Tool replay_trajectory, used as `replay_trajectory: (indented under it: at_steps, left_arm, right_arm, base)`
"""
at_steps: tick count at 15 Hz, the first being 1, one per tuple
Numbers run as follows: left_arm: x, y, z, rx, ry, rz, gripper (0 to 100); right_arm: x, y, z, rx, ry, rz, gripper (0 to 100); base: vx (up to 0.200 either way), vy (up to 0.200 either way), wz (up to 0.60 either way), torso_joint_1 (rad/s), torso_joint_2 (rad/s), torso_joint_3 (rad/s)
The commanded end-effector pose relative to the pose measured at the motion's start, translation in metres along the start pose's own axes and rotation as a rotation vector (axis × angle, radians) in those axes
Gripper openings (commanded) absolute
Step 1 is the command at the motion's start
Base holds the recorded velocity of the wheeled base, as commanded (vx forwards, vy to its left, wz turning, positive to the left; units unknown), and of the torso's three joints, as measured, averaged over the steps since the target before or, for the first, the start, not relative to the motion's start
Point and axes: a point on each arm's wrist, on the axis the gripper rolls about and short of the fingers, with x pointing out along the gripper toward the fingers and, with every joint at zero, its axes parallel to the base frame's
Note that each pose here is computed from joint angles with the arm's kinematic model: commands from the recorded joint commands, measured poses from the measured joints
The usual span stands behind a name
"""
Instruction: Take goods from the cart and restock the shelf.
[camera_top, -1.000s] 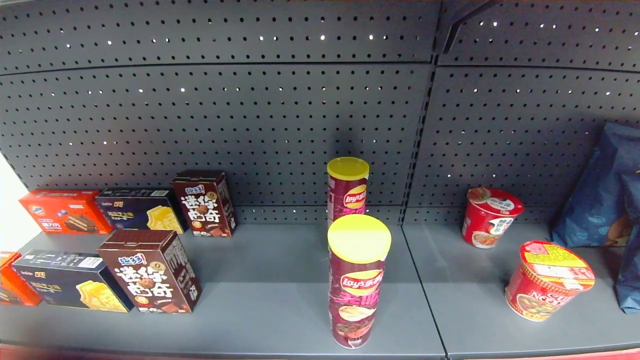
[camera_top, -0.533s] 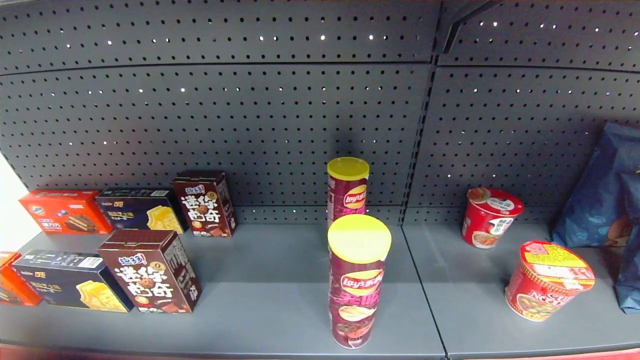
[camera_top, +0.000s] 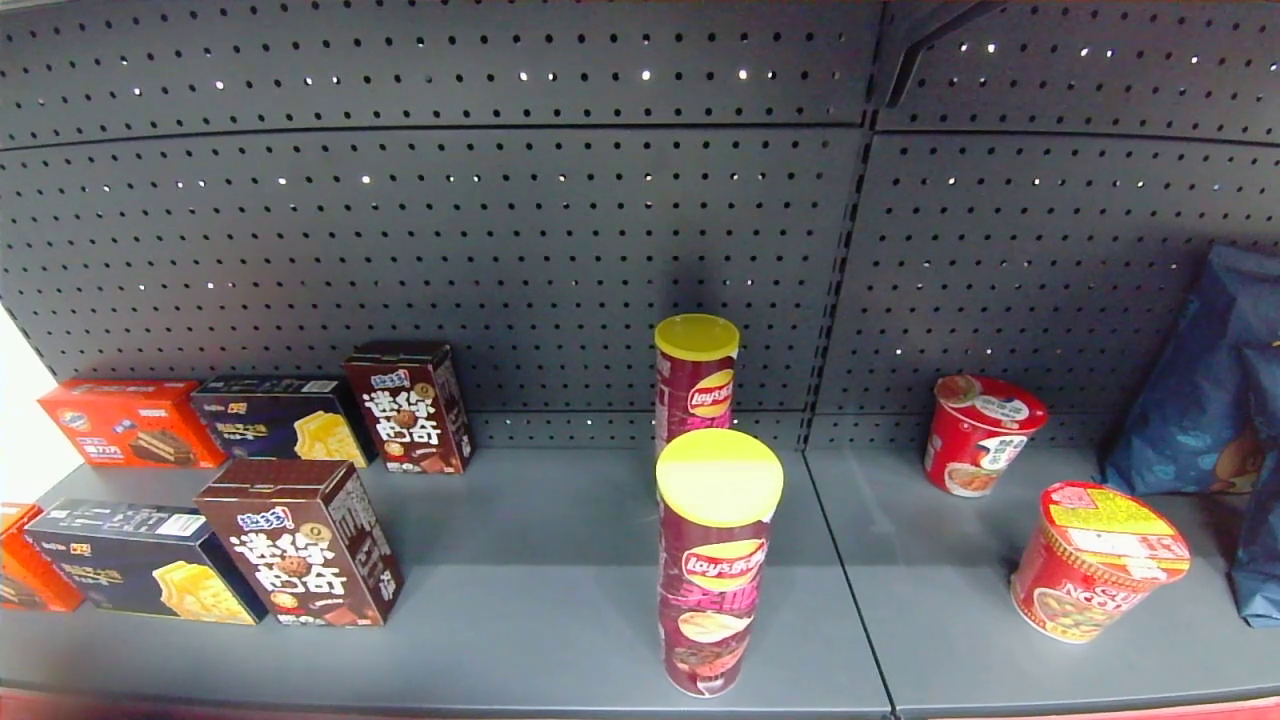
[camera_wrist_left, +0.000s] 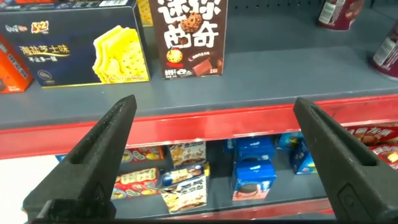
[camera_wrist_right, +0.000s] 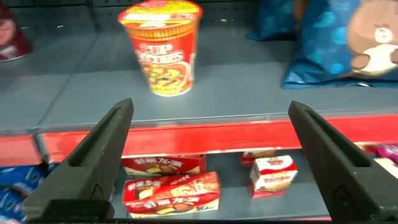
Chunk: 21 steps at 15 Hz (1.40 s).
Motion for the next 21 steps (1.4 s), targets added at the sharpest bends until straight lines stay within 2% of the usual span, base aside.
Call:
replay_trajectory:
  at_steps: [1,2,4,6,7,8,10,13,14,15,16,17,18,21]
  left_arm:
    - [0.0013,0.0014,-0.0022,-0.002,-0.007,0.051,100]
    - [0.0013,0.0026,-0.002,-0.003,-0.012,0.104,100]
    - [0.0014,0.0028,-0.002,0.003,-0.01,0.109,100]
    - [0.0014,-0.0004,-0.002,0.007,-0.011,-0.028,100]
    - [0.0012,-0.002,-0.0019,0.016,-0.014,-0.1,100]
    - [0.001,-0.0033,-0.0015,0.035,-0.013,-0.156,100]
    - [0.0008,-0.0035,-0.0013,0.042,-0.009,-0.172,100]
    - [0.0013,-0.0012,-0.0014,0.035,-0.01,-0.03,100]
    - [0.0014,0.0025,-0.0022,0.041,-0.003,0.131,100]
    - [0.0011,0.0041,-0.0042,0.038,0.013,0.202,100]
    - [0.0006,0.0051,-0.0077,0.024,0.052,0.245,100]
    - [0.0011,0.0038,-0.0072,0.03,0.041,0.184,100]
    - [0.0012,0.0034,-0.0072,0.045,0.042,0.166,100]
    - [0.0012,0.0034,-0.0072,0.042,0.042,0.163,100]
  right_arm:
    - [0.0002,-0.0001,-0.0007,-0.007,0.007,-0.004,100]
    - [0.0002,-0.0001,-0.0007,-0.007,0.007,-0.006,100]
    - [0.0002,0.0011,-0.0011,-0.001,0.01,0.047,100]
    - [0.0,0.0029,-0.0041,0.014,0.041,0.127,100]
    - [-0.0007,0.0029,-0.0083,-0.006,0.089,0.133,100]
    - [-0.0003,0.003,-0.0077,-0.006,0.075,0.135,100]
    - [-0.0003,0.003,-0.0075,-0.006,0.073,0.137,100]
    - [-0.0003,0.003,-0.0075,-0.006,0.073,0.137,100]
    - [-0.0003,0.003,-0.0075,-0.006,0.073,0.137,100]
    - [-0.0003,0.003,-0.0075,-0.006,0.073,0.137,100]
    - [-0.0003,0.003,-0.0075,-0.006,0.073,0.137,100]
    - [-0.0003,0.003,-0.0075,-0.006,0.073,0.137,100]
    - [-0.0003,0.003,-0.0075,-0.006,0.073,0.137,100]
    - [-0.0003,0.003,-0.0075,-0.006,0.073,0.137,100]
  base:
    - [0.0,0.0,0.0,0.0,0.0,0.0]
    - [0.0,0.0,0.0,0.0,0.0,0.0]
    - [0.0,0.0,0.0,0.0,0.0,0.0]
    - [0.0,0.0,0.0,0.0,0.0,0.0]
    - [0.0,0.0,0.0,0.0,0.0,0.0]
    - [0.0,0.0,0.0,0.0,0.0,0.0]
    - [0.0,0.0,0.0,0.0,0.0,0.0]
    - [0.0,0.0,0.0,0.0,0.0,0.0]
    - [0.0,0.0,0.0,0.0,0.0,0.0]
    - [0.0,0.0,0.0,0.0,0.0,0.0]
    - [0.0,0.0,0.0,0.0,0.0,0.0]
    - [0.0,0.0,0.0,0.0,0.0,0.0]
    - [0.0,0.0,0.0,0.0,0.0,0.0]
    - [0.0,0.0,0.0,0.0,0.0,0.0]
